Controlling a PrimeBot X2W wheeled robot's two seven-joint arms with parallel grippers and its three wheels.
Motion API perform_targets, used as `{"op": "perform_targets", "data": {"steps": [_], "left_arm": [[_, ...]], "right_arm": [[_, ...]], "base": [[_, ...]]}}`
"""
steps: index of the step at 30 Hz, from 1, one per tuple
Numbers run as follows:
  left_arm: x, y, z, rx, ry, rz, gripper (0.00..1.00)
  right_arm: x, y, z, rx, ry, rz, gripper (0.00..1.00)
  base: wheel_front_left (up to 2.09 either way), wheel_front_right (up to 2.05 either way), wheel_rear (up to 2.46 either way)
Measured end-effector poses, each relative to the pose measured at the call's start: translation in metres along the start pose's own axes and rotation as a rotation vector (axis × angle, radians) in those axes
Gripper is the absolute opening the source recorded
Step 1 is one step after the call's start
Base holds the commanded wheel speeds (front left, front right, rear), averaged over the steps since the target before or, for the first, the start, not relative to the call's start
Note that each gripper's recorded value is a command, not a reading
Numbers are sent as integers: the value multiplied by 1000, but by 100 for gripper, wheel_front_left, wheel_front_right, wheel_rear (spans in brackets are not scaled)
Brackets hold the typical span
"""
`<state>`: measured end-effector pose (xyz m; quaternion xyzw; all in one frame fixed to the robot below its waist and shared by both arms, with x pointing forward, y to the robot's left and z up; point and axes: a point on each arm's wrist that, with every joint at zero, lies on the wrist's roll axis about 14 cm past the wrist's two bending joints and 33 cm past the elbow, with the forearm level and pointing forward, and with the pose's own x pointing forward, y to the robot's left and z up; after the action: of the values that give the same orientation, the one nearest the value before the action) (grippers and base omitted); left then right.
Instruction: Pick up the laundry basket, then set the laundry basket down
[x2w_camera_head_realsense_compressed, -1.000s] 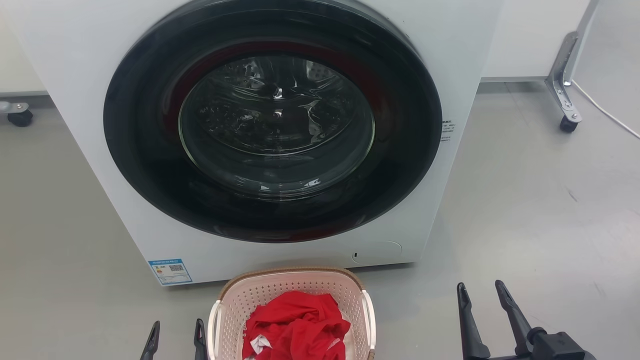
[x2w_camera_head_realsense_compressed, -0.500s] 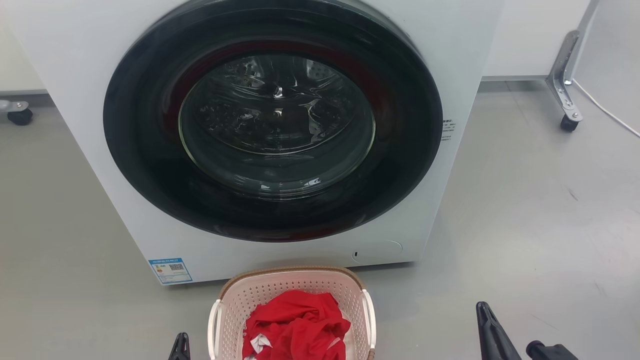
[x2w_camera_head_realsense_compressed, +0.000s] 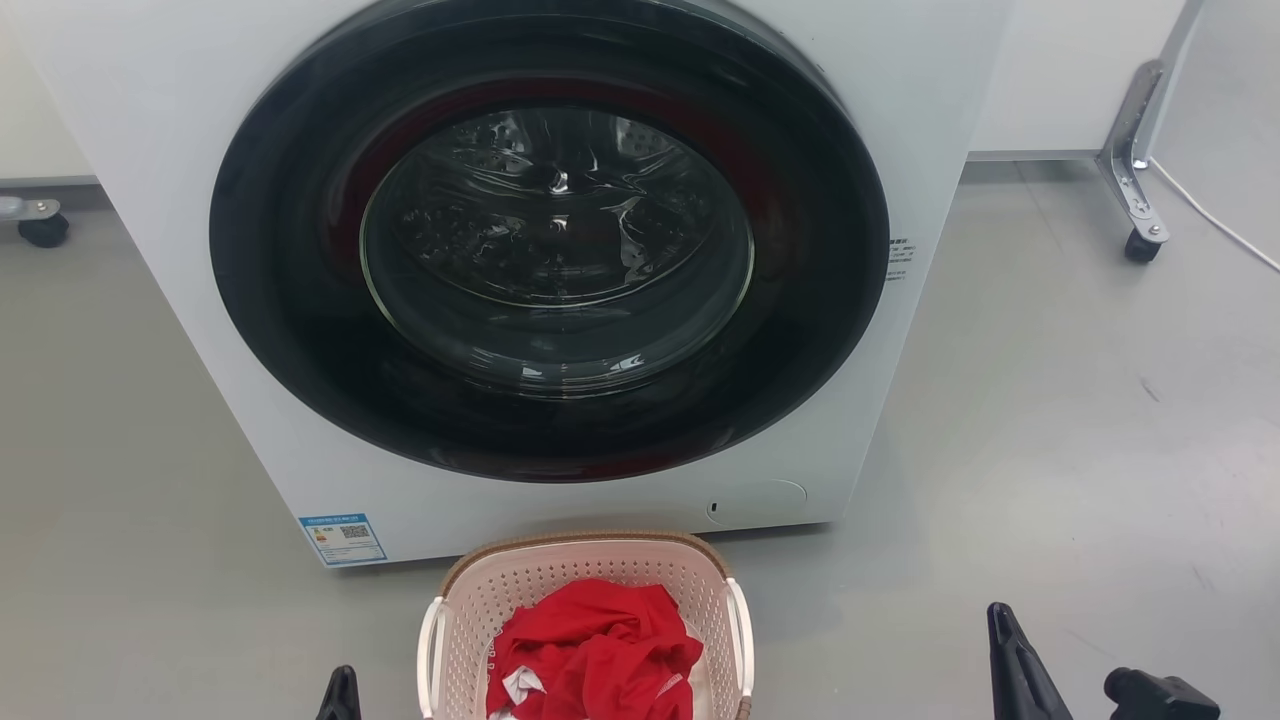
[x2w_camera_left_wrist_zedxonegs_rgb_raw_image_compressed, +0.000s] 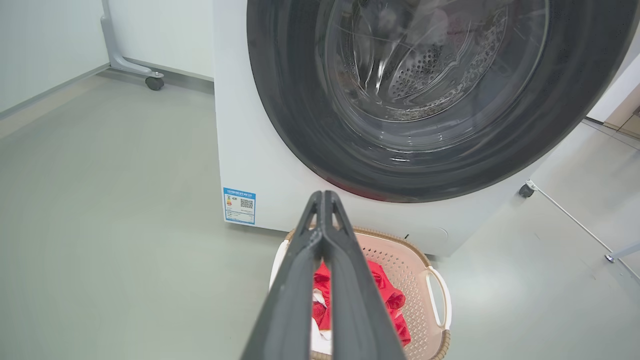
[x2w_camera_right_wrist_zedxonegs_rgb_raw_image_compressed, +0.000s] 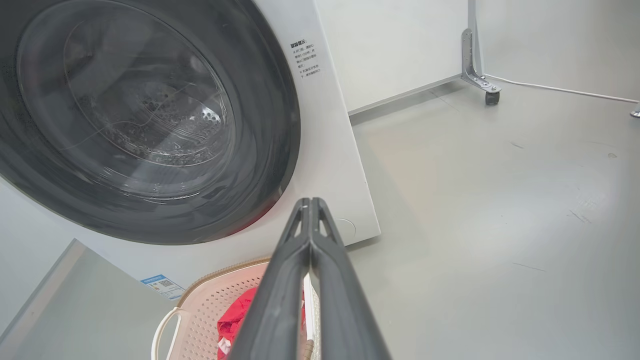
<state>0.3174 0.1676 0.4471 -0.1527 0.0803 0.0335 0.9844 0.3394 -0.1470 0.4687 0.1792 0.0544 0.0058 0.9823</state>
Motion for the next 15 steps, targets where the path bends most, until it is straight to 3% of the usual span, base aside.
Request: {"op": "perform_targets", "data": {"steps": [15], "left_arm": [[12,7,2,-237,36,25,0]], "right_arm": [[7,-15,-1,230,41,-50,0]], "base": [[0,0,0]]}}
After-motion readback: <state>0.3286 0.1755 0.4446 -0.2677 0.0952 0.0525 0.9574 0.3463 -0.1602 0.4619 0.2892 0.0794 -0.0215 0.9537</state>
